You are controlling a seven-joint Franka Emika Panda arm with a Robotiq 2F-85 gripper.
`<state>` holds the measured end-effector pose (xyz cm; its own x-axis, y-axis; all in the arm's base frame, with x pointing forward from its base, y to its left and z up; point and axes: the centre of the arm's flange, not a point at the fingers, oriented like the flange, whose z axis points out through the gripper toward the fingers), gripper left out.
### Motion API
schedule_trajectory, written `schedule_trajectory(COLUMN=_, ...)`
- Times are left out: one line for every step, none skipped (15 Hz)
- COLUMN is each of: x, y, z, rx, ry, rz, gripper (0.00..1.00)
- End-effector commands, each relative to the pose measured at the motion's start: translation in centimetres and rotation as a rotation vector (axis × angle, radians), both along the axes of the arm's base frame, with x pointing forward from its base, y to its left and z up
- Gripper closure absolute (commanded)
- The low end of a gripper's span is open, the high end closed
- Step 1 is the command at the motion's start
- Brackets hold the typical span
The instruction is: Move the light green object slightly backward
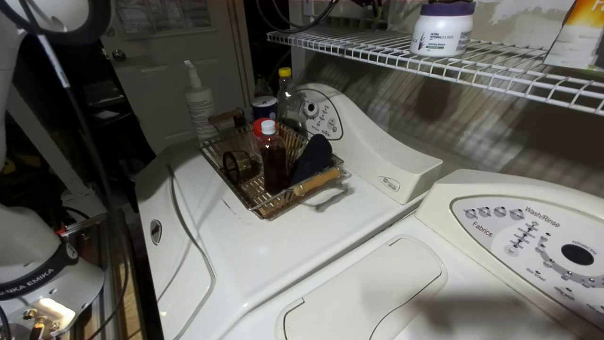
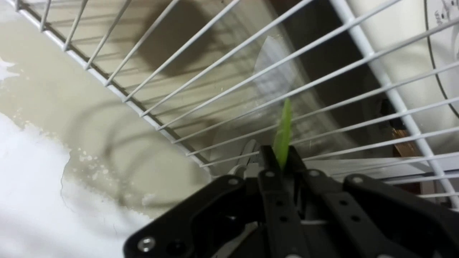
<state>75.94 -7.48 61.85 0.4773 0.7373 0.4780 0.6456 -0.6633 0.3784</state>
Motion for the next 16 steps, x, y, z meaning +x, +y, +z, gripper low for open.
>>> schedule_trajectory(x=-0.7, y=-1.2, z=0.7, rx=0.153, ry=0.054, rz=-0.040, gripper=0.98)
schedule_trajectory(x=-0.8, y=-1.4, z=0.6, rx=0.185, ry=0.074, rz=-0.056, gripper=0.98)
schedule_trajectory(x=-1.0, y=-1.6, z=0.5, rx=0.207, ry=0.085, rz=-0.058, gripper=0.98)
schedule_trajectory(x=-1.1, y=-1.7, z=0.4, rx=0.232, ry=0.103, rz=-0.063, gripper=0.98)
schedule_trajectory(x=-1.1, y=-1.8, z=0.3, rx=0.260, ry=0.114, rz=-0.063, gripper=0.98)
schedule_trajectory(x=-1.2, y=-1.9, z=0.2, rx=0.294, ry=0.126, rz=-0.063, gripper=0.98)
schedule_trajectory(x=-1.2, y=-2.0, z=0.2, rx=0.333, ry=0.136, rz=-0.058, gripper=0.98)
schedule_trajectory(x=-1.2, y=-2.0, z=0.1, rx=0.362, ry=0.147, rz=-0.059, gripper=0.98)
schedule_trajectory(x=-1.2, y=-2.0, z=-0.1, rx=0.384, ry=0.163, rz=-0.059, gripper=0.98)
schedule_trajectory(x=-1.2, y=-2.0, z=-0.4, rx=0.390, ry=0.180, rz=-0.061, gripper=0.98)
schedule_trajectory(x=-1.2, y=-1.9, z=-0.6, rx=0.383, ry=0.197, rz=-0.060, gripper=0.98)
schedule_trajectory(x=-1.2, y=-1.8, z=-0.8, rx=0.375, ry=0.221, rz=-0.060, gripper=0.98)
schedule_trajectory(x=-1.2, y=-1.7, z=-1.0, rx=0.370, ry=0.239, rz=-0.060, gripper=0.98)
schedule_trajectory(x=-1.2, y=-1.4, z=-1.1, rx=0.367, ry=0.260, rz=-0.058, gripper=0.98)
schedule_trajectory(x=-1.1, y=-1.2, z=-1.2, rx=0.365, ry=0.278, rz=-0.057, gripper=0.98)
schedule_trajectory(x=-1.0, y=-1.0, z=-1.3, rx=0.363, ry=0.296, rz=-0.057, gripper=0.98)
